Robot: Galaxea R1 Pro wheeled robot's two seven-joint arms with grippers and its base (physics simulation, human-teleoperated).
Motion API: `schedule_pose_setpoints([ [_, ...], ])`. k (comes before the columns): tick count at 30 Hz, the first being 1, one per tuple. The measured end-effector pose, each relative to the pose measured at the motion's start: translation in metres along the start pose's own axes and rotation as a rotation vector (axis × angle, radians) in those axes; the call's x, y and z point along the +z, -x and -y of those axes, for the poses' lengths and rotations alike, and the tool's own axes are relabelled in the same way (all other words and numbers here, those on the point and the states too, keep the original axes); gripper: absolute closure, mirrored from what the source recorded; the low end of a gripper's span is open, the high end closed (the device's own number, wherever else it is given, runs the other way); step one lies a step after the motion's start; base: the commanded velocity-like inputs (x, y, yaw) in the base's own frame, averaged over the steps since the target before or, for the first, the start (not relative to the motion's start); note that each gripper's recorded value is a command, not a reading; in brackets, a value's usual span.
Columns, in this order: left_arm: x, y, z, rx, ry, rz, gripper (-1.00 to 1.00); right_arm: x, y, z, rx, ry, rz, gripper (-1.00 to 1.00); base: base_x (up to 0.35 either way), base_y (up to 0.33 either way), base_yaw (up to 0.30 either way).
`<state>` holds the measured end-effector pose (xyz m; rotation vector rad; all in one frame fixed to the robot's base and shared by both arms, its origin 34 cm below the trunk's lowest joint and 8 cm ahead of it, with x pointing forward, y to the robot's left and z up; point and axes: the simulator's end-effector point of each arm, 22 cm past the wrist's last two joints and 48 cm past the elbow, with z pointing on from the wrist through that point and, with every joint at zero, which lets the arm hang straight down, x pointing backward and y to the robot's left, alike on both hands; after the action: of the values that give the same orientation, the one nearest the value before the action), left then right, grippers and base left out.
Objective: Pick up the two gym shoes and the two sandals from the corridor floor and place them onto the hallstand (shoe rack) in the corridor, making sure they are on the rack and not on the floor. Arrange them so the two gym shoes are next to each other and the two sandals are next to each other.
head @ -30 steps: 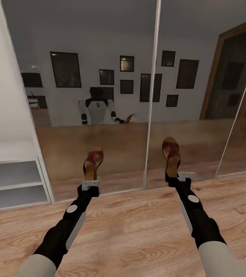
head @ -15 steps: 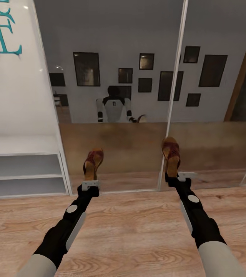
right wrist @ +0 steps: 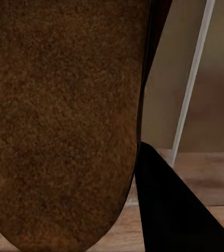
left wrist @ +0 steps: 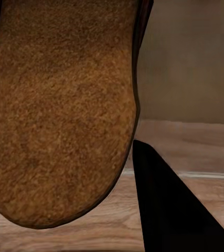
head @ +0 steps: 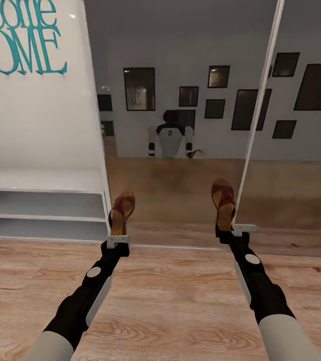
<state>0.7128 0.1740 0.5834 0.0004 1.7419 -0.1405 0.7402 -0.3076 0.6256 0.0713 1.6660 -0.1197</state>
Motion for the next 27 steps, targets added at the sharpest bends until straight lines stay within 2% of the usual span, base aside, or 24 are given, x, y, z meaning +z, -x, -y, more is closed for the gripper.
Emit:
schedule_pose_setpoints([
  [27,0.003,-0.011,-0.001,-0.002,0.001,-0.018,1.00,0.003,-0.012,-0.001,-0.002,0.001,-0.018,1.00,0.000,0.000,0.290],
])
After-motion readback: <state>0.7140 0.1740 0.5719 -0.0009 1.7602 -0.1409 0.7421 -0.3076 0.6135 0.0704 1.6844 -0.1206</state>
